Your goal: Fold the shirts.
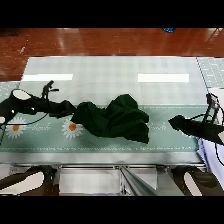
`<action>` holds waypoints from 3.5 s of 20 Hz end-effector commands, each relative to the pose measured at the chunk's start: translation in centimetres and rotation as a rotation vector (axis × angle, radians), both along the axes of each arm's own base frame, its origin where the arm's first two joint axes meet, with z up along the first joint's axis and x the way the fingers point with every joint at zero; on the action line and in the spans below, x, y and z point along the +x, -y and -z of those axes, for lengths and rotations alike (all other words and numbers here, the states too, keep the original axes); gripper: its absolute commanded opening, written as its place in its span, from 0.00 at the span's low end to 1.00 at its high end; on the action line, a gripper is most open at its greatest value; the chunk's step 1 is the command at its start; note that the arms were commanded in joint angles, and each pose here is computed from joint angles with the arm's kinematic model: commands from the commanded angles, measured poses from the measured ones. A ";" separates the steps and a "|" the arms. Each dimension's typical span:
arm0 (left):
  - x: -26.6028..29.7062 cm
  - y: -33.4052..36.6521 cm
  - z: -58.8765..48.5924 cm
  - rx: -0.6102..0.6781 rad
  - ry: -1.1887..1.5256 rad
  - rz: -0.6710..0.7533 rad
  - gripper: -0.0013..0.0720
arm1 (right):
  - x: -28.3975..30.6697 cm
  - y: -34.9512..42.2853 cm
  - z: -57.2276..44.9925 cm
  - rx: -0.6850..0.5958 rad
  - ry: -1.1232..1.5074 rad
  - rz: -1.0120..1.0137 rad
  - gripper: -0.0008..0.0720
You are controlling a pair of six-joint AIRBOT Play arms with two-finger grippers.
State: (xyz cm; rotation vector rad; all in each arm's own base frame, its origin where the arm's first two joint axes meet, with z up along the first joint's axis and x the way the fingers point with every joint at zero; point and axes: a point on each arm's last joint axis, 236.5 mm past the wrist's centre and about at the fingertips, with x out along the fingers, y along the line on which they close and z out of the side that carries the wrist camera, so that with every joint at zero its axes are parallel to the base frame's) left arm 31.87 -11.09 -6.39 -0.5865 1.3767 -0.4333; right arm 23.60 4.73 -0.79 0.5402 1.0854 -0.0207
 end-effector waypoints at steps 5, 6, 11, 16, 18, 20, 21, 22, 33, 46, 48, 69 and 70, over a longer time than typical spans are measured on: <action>-2.3 2.5 0.7 -0.052 -0.099 0.161 0.71 | 0.4 0.1 -0.1 0.005 0.015 0.014 0.58; -3.7 3.8 1.6 -0.069 -0.138 0.215 0.71 | 0.3 0.0 0.0 0.008 0.007 0.016 0.58; -5.6 8.4 4.3 -0.057 -0.163 0.355 0.71 | 0.2 -0.1 0.0 0.013 0.002 0.017 0.58; -4.0 9.4 2.9 -0.063 -0.122 0.357 0.04 | 0.0 0.5 0.3 -0.014 -0.003 0.014 0.58; -4.2 9.5 2.8 -0.068 -0.128 0.364 0.04 | -0.7 0.5 1.6 -0.019 -0.035 0.013 0.58; -4.4 9.5 2.7 -0.072 -0.134 0.369 0.04 | -1.9 0.0 3.5 0.011 -0.095 0.018 0.58; -4.4 9.5 2.7 -0.072 -0.134 0.369 0.04 | -2.3 -0.7 4.3 0.040 -0.124 0.012 0.57; -4.4 9.5 2.7 -0.072 -0.134 0.369 0.04 | -2.5 -1.5 4.9 0.070 -0.151 -0.010 0.58; -4.4 9.5 2.7 -0.072 -0.136 0.366 0.04 | -1.5 -8.3 9.4 0.390 -0.304 -0.150 0.57; 4.4 8.1 -13.7 -0.116 0.298 0.326 0.04 | 10.2 -14.8 -11.2 0.237 0.190 -0.549 0.05; 6.3 5.8 -21.7 -0.082 0.502 0.264 0.04 | 13.3 -11.5 -21.9 0.035 0.432 -0.486 0.05; -18.5 -5.6 -56.0 0.531 1.487 -0.232 0.04 | -7.5 -3.4 -43.2 -0.269 0.786 -0.425 0.05; -16.6 -5.8 -54.3 0.517 1.425 -0.228 0.04 | -6.5 -3.6 -41.9 -0.257 0.745 -0.424 0.05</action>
